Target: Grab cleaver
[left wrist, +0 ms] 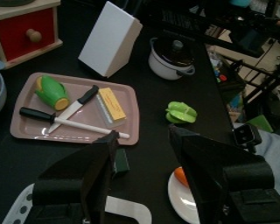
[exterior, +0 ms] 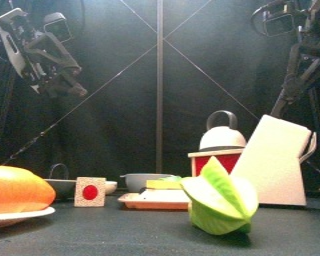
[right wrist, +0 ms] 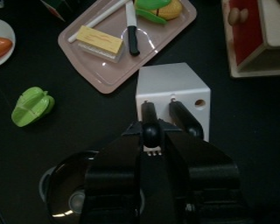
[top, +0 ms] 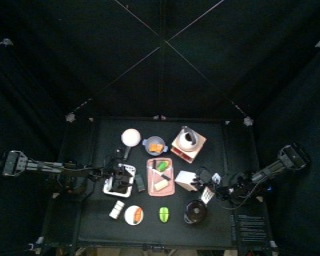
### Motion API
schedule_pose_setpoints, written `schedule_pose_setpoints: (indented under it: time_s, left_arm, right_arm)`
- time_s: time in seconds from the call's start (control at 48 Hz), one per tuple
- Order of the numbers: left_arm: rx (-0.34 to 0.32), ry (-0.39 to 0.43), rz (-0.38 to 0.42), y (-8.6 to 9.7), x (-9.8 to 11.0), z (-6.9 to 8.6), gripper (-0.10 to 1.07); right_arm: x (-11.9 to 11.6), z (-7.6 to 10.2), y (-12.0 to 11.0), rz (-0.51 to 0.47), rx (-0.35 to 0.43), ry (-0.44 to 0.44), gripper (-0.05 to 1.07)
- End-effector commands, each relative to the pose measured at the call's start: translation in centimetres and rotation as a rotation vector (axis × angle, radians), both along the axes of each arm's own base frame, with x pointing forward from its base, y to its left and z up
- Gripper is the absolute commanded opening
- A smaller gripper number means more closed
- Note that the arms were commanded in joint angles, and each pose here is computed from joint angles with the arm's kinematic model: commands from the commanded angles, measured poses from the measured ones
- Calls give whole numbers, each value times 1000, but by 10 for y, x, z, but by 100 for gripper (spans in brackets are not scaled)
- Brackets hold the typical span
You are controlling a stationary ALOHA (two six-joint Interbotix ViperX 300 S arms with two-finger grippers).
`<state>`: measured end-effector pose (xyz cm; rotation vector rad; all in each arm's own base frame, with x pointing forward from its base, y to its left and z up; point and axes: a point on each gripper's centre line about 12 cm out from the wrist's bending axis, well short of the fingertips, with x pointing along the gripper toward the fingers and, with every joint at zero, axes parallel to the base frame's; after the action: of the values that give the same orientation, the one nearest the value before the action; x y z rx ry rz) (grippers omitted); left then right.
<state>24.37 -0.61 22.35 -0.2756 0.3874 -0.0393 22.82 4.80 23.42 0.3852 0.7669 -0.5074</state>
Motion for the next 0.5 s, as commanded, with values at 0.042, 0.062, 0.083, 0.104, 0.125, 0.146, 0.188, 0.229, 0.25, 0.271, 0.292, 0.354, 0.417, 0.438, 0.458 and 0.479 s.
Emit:
schedule_pose_setpoints:
  time_s: [0.042,0.062,0.083,0.104,0.125,0.146,0.188,0.229,0.25,0.271,0.292,0.354,0.417,0.438,0.458,0.479]
  left_arm:
    - [-1,-16,-1,0,2,5,87]
    - [0,-17,-1,0,2,6,87]
    - [0,-17,-1,0,2,6,87]
    - [0,-17,-1,0,2,6,87]
    - [-1,-16,1,1,2,5,87]
    - [1,-17,-1,0,2,6,87]
    - [0,-17,-1,0,2,6,87]
    - [1,-17,-1,0,2,6,87]
    - [0,-17,-1,0,2,6,87]
    - [0,-17,-1,0,2,6,87]
    - [-1,-14,-1,0,2,5,87]
    - [0,-17,1,1,2,6,87]
    - [-1,-16,-1,0,2,5,87]
    - [0,-17,-1,0,2,6,87]
    - [0,-17,-1,0,2,6,87]
    - [0,-17,-1,0,2,6,87]
  right_arm:
    - [2,6,0,0,2,-19,47]
    - [2,5,0,-1,1,-18,46]
    - [3,6,0,1,1,-20,46]
    - [3,6,0,1,0,-21,45]
    - [3,6,0,2,-1,-23,45]
    - [2,6,0,2,-2,-20,45]
    - [2,5,0,1,-2,-18,45]
    - [2,5,-1,0,-1,-18,45]
    - [2,4,-1,-2,-2,-17,45]
    - [2,4,-1,-2,-2,-17,45]
    - [2,5,-1,-2,-1,-18,45]
    - [2,4,-1,-2,-2,-17,45]
    - [2,4,-1,-2,0,-16,45]
    - [2,5,-1,-2,2,-17,45]
    - [2,5,-1,-3,3,-16,45]
    - [2,5,0,0,3,-17,45]
